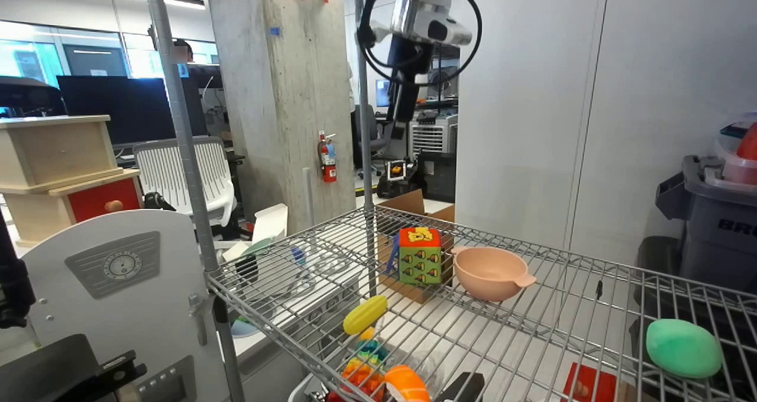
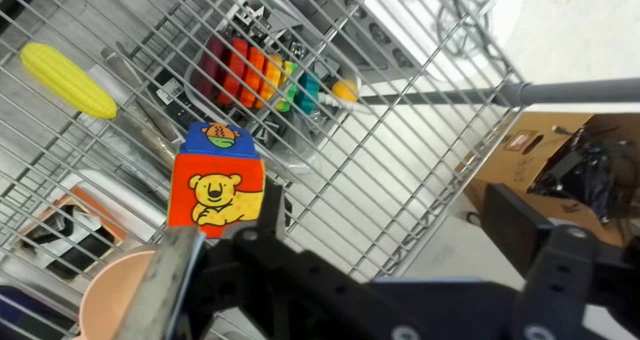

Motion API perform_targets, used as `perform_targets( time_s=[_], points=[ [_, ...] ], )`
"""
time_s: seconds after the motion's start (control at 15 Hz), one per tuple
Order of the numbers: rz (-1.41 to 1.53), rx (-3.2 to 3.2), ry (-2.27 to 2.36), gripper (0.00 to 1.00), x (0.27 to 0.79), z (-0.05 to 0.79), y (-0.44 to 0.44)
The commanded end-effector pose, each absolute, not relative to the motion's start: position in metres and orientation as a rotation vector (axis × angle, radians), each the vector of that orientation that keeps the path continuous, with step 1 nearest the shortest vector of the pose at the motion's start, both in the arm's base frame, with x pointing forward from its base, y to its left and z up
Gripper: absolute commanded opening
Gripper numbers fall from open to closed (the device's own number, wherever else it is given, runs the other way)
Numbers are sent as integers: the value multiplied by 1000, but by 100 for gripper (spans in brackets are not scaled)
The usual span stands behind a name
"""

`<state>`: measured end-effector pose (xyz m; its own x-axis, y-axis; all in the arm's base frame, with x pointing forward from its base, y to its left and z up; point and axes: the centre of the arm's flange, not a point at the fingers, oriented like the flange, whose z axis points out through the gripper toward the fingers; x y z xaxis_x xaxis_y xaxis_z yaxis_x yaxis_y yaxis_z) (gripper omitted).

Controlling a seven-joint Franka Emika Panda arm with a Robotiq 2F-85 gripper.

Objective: Remove the cube from the bowl and put it on the shelf

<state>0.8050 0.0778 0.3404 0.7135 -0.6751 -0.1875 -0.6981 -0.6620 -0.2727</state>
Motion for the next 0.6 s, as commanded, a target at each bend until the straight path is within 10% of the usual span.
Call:
perform_targets(
  time_s=[0.0,0.53],
  points=[
    [220,-2598,835,100,799,437,88],
    [206,-2628,788,100,768,456,95]
  ],
)
